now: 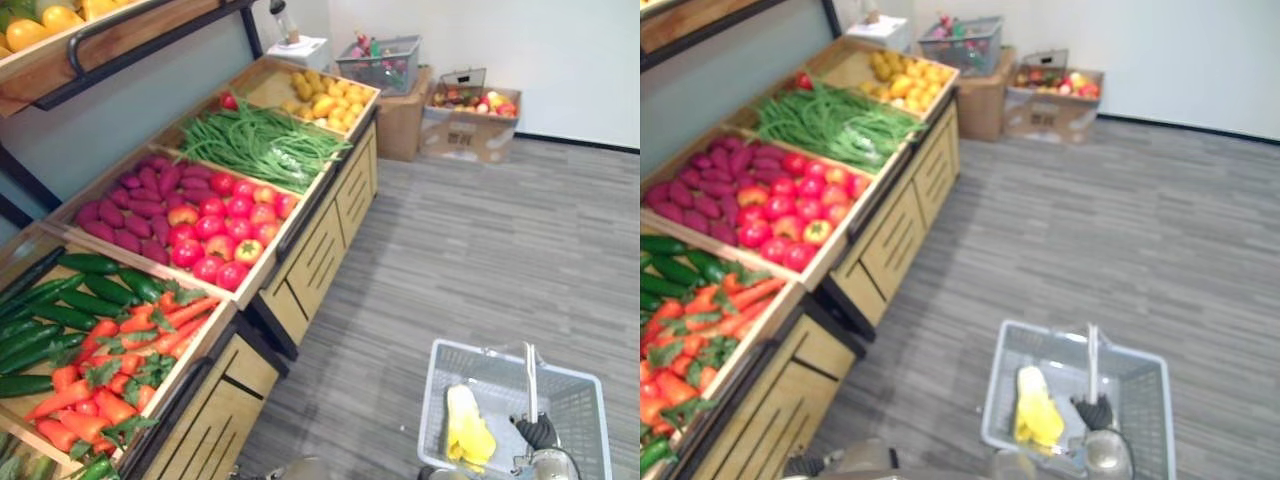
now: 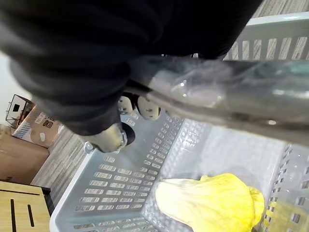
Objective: Pick vegetable in the basket
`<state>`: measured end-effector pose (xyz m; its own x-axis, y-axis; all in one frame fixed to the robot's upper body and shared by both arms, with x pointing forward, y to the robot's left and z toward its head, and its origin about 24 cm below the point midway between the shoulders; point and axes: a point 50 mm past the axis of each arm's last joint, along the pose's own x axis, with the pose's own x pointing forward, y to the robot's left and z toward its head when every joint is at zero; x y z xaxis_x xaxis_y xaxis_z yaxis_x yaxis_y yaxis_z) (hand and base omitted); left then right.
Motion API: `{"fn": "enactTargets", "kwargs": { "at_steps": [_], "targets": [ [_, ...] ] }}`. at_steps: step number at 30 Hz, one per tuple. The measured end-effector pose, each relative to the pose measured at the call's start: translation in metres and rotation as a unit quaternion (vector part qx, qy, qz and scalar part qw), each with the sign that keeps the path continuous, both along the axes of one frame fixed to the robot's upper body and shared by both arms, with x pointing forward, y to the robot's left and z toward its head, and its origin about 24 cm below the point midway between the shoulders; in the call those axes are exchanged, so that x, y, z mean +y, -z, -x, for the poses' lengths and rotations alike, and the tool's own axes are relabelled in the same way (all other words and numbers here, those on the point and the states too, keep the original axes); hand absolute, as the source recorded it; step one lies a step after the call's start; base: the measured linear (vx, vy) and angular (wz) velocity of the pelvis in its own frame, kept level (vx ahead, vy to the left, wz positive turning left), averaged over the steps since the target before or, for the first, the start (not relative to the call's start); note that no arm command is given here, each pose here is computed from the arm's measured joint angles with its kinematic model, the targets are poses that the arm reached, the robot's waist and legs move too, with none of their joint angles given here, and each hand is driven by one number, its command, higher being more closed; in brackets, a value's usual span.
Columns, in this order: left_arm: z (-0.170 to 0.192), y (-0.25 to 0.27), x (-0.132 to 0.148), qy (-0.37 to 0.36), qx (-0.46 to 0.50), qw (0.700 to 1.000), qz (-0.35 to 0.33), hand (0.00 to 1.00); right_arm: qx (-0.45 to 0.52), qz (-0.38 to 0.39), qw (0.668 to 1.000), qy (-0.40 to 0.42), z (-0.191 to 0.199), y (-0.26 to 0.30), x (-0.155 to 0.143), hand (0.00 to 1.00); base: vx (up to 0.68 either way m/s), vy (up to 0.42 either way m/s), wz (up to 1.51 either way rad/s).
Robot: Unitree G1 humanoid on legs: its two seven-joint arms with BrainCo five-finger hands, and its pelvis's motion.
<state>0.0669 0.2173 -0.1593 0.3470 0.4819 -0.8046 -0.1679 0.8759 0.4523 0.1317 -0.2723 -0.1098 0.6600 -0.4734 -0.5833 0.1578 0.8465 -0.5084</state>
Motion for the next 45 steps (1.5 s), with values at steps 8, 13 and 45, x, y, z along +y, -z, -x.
{"fn": "enactTargets", "kwargs": {
  "at_steps": [8, 13, 45],
  "targets": [
    [0.001, -0.001, 0.008, 0.043, 0.016, 0.999, -0.020, 0.00, 0.001, -0.019, 1.000, 0.009, 0.007, 0.005, 0.008, 1.00, 0.11, 0.173, -0.07],
    [-0.002, 0.000, 0.003, 0.086, 0.024, 0.996, -0.021, 0.00, 0.003, -0.020, 1.000, 0.008, 0.008, 0.005, 0.008, 1.00, 0.04, 0.048, -0.17],
    [0.013, 0.002, 0.011, 0.029, 0.025, 0.999, 0.006, 0.00, 0.054, -0.076, 0.994, 0.063, 0.025, 0.028, 0.018, 1.00, 0.00, -0.005, 0.03]
  ]
}}
